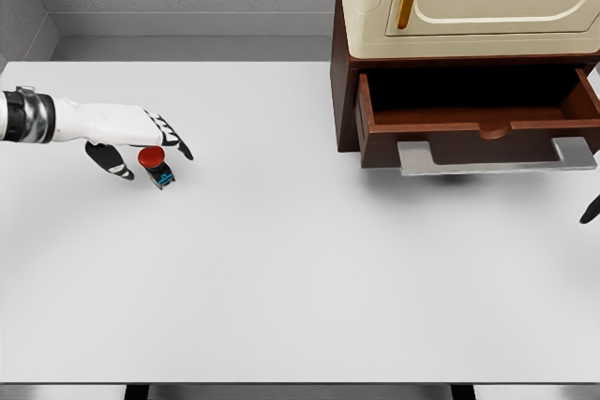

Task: Put the switch into the drawer with left arm, and close the drawer with right arm

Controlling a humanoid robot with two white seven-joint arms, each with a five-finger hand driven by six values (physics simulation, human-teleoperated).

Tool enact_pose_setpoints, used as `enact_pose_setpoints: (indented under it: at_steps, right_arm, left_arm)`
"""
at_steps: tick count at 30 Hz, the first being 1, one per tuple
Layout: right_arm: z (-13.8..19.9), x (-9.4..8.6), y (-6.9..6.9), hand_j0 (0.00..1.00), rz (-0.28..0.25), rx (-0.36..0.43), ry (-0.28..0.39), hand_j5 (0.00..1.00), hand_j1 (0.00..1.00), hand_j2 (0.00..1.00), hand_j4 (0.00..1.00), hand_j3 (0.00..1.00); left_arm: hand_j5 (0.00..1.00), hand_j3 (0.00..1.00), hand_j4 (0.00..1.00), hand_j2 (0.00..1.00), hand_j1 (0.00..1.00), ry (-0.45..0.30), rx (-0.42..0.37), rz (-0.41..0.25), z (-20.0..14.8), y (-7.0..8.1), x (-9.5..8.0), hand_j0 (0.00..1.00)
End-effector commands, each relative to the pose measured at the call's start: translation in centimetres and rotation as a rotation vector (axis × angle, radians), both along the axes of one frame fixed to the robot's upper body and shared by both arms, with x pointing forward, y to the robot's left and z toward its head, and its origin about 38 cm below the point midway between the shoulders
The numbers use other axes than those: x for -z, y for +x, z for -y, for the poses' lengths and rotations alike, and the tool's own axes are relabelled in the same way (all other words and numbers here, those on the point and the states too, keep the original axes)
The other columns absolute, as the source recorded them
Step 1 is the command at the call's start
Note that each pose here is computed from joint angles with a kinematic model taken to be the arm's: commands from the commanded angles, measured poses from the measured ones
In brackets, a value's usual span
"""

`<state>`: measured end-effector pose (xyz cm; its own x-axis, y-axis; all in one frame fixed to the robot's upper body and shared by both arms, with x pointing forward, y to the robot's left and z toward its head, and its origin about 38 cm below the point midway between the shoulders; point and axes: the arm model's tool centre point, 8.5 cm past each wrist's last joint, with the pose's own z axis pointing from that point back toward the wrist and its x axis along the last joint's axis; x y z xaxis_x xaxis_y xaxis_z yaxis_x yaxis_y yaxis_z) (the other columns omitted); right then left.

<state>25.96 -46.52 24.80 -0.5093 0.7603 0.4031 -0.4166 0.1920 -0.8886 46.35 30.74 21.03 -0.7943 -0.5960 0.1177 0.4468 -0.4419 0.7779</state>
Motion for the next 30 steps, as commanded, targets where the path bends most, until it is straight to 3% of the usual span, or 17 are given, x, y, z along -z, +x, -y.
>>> enact_pose_setpoints:
  at_steps: [1, 9, 12, 18, 24, 30]
  right_arm:
    - [-0.07, -0.04, 0.05, 0.49, -0.003, -0.002, 0.010, 0.49, 0.49, 0.49, 0.49, 0.49]
    - [-0.18, 0.05, 0.06, 0.49, -0.007, -0.006, 0.010, 0.49, 0.49, 0.49, 0.49, 0.49]
    - [-0.23, 0.07, 0.09, 0.49, -0.010, -0.009, 0.008, 0.49, 0.49, 0.49, 0.49, 0.49]
    - [-0.85, 0.90, 0.24, 0.49, -0.032, -0.027, 0.016, 0.49, 0.49, 0.49, 0.49, 0.49]
    - [-0.87, 0.67, 0.38, 0.49, -0.025, -0.029, 0.014, 0.49, 0.49, 0.49, 0.49, 0.49]
    - [-0.96, -0.01, 0.82, 0.49, 0.001, -0.032, 0.014, 0.49, 0.49, 0.49, 0.49, 0.49]
  left_arm:
    - [0.85, 0.85, 0.85, 0.85, 0.85, 0.001, 0.000, -0.004, 0.07, -0.01, 0.15, 0.85]
    - [0.84, 0.84, 0.84, 0.84, 0.84, 0.004, 0.001, -0.007, 0.08, -0.06, 0.30, 0.84]
    - [0.65, 0.65, 0.65, 0.65, 0.65, 0.004, 0.001, -0.007, 0.08, -0.06, 0.30, 0.65]
    - [0.57, 0.57, 0.57, 0.57, 0.57, 0.016, -0.001, -0.018, -0.12, -0.28, 1.02, 0.57]
    - [0.41, 0.41, 0.41, 0.41, 0.41, 0.022, 0.005, -0.013, -0.01, -0.30, 0.96, 0.41]
    - [0.34, 0.34, 0.34, 0.34, 0.34, 0.021, 0.011, -0.004, 0.20, -0.22, 0.56, 0.34]
